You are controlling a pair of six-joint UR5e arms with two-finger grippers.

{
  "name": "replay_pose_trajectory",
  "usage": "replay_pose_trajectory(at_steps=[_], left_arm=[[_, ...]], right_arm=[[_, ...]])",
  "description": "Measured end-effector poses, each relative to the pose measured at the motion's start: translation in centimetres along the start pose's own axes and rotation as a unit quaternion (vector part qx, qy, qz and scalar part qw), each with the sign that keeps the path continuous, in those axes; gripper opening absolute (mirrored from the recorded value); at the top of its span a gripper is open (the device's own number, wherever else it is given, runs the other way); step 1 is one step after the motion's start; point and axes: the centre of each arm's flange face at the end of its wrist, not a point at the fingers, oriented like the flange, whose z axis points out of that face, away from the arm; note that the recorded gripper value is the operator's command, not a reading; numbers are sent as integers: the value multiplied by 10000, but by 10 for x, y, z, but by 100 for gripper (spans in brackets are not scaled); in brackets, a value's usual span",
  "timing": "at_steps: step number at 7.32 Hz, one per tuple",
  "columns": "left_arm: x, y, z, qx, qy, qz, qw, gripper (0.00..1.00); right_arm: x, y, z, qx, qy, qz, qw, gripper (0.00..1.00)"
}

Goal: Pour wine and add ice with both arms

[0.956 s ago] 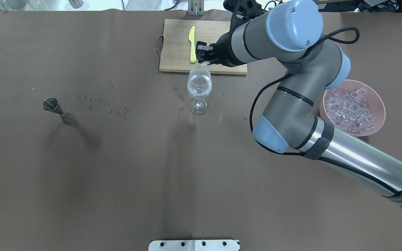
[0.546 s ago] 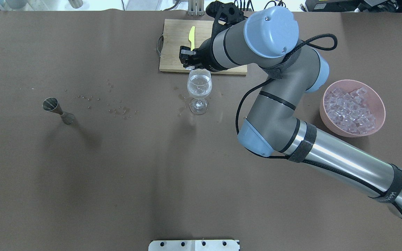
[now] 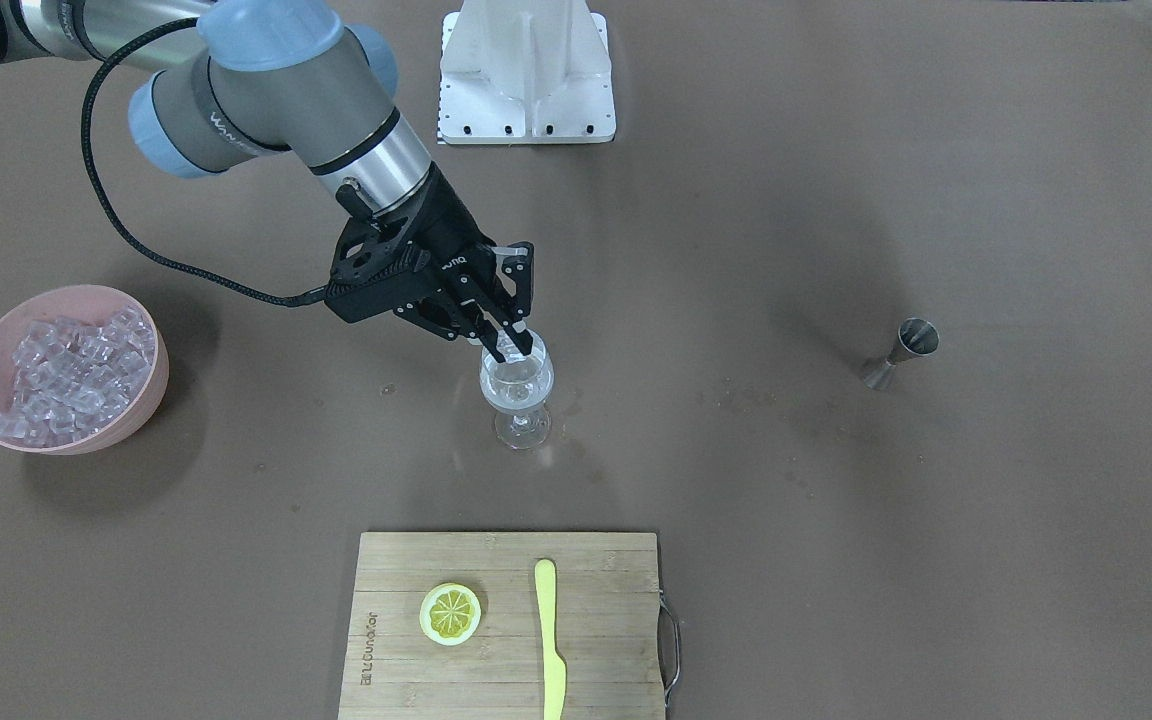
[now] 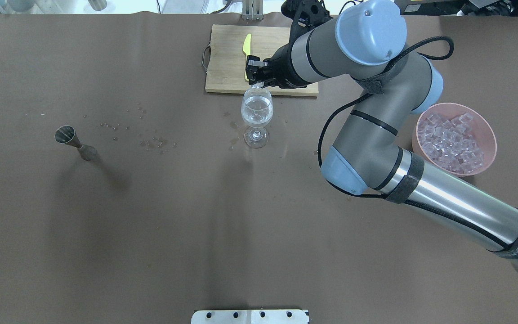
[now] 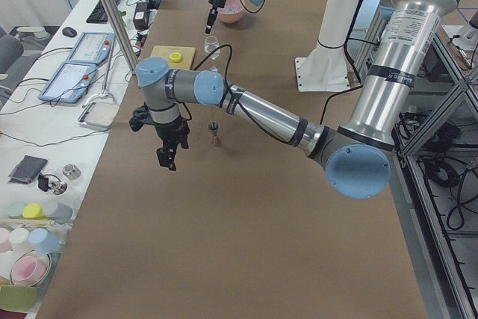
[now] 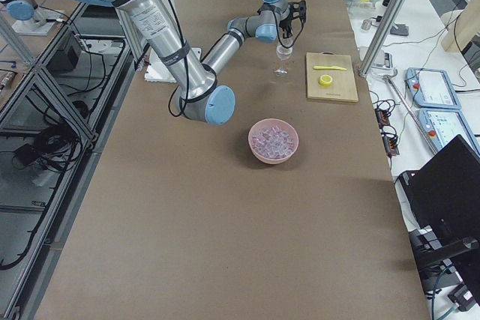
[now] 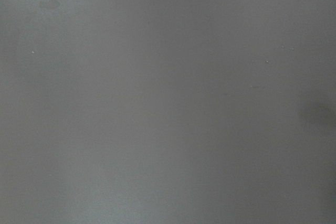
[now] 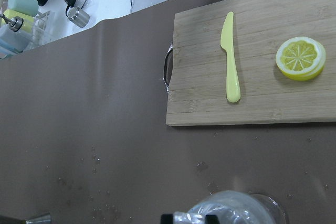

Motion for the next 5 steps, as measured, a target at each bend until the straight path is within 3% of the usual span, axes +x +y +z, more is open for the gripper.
replay_pose_trajectory(at_steps=[1, 5], left_arm=[[0, 0, 0, 11, 0, 1, 10000, 98], [1, -1, 0, 23, -7, 5, 10000, 98]], right_arm=[[1, -2, -1, -1, 7, 24, 10000, 100], [4, 0, -1, -13, 34, -2, 10000, 100]])
